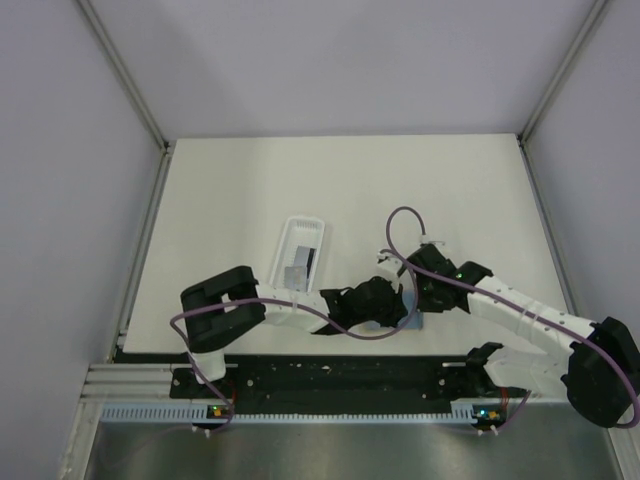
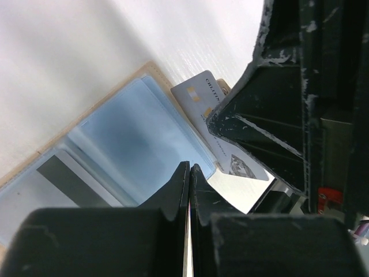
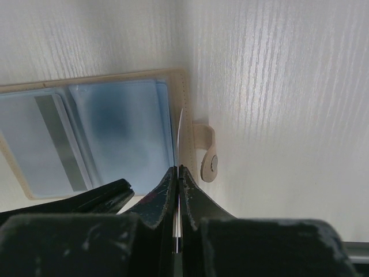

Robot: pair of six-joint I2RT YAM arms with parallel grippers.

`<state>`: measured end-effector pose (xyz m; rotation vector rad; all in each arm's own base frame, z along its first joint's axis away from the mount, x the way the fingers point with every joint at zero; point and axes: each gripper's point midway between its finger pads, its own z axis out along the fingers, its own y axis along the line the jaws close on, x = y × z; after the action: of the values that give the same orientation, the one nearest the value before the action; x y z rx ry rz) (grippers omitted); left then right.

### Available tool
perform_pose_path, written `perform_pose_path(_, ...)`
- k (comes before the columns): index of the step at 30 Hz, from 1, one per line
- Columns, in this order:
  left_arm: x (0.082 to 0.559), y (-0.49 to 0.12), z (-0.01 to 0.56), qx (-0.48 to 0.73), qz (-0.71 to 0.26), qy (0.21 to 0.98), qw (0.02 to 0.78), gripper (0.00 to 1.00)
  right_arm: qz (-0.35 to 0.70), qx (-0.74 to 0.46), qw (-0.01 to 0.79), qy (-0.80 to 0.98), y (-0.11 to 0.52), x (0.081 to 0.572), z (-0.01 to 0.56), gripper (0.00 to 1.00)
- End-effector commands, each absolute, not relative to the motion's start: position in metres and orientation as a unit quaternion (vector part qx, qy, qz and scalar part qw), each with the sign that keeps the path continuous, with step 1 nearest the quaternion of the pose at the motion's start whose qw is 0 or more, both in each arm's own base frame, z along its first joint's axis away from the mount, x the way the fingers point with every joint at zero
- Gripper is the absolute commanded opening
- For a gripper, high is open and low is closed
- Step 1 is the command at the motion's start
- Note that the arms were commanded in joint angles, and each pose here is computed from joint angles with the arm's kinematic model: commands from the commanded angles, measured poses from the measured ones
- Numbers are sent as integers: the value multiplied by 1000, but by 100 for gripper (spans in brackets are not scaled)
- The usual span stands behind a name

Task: Put the credit cards into the card holder
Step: Insert the credit card into the card holder.

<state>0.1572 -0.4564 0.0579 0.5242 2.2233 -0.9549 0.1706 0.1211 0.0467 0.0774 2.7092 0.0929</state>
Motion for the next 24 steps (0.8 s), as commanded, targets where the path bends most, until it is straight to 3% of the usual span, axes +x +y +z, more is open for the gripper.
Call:
perform_pose_path(1, 163, -476, 69, 168, -401, 835, 337, 0, 45, 35, 214, 975, 127, 172, 42, 0)
perform_pose_path(10, 166, -470, 34, 160, -339, 875, 308, 0, 41, 38, 209, 976, 126, 171, 39, 0)
perform_pose_path(24, 160, -396, 8, 122, -229, 922, 287, 0, 27, 37, 200, 979, 122, 171, 31, 0)
